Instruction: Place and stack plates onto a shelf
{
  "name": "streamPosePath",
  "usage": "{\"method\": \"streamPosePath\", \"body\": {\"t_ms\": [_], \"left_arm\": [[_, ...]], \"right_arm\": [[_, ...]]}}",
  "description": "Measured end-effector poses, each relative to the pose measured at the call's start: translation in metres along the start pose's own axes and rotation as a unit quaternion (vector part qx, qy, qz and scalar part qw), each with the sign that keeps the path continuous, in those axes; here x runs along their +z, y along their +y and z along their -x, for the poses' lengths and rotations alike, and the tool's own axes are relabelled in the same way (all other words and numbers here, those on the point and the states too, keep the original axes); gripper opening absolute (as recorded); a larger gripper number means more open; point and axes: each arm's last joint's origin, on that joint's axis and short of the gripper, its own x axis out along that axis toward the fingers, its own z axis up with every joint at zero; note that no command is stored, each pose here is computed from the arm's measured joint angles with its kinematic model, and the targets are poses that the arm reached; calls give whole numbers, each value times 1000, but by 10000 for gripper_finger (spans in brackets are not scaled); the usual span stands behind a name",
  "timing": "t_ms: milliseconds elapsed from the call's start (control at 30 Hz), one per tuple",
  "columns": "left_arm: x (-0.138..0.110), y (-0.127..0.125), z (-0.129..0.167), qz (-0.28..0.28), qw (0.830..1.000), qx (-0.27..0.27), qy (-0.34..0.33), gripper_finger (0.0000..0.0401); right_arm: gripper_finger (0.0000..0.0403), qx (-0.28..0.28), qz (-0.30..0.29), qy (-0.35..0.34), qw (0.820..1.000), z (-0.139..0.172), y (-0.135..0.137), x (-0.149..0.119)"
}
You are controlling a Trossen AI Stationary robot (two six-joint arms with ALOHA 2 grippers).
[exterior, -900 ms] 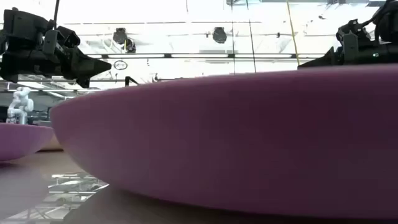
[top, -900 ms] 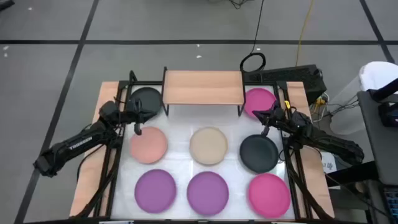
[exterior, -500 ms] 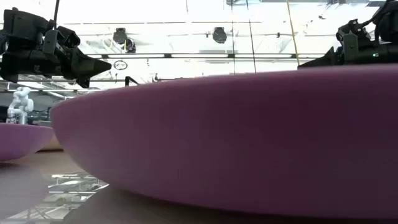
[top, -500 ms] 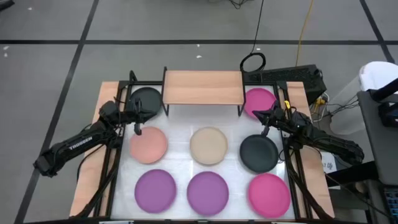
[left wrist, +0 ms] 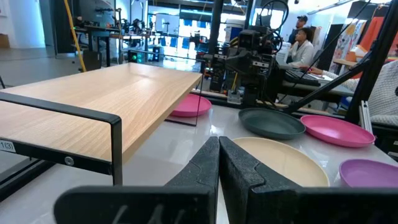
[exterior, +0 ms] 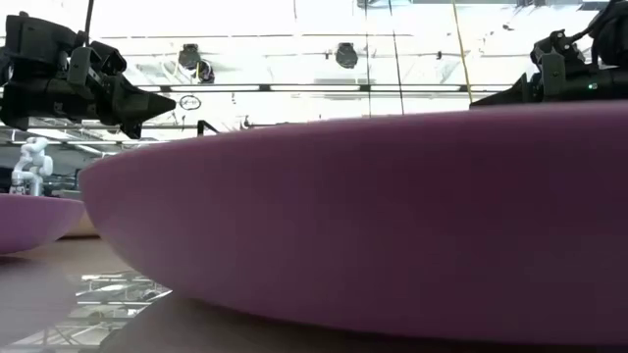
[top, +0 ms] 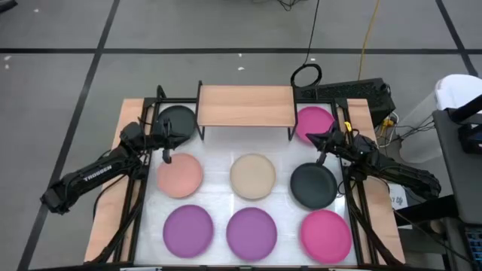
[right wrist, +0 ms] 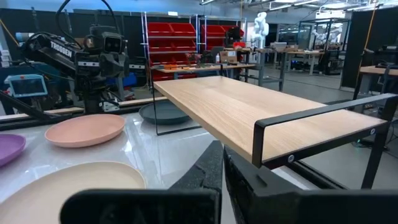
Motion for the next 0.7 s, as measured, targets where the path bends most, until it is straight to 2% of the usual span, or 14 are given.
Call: {"method": "streamPosePath", "body": {"t_ms": [333,433,600,700], "left_arm": [[0,0,0,0,1000,0,0,12],[0,0,0,0,1000,0,0,12],[0,0,0,0,1000,0,0,12],[0,0,0,0,1000,0,0,12]], "right_arm": [[0,2,-25,-89,996,2,0,17],[0,7,-59,-115,992,3,0,22],[0,19,-177,-93,980,2,0,18],[0,15,-192,-81,978,1,0,16]]}}
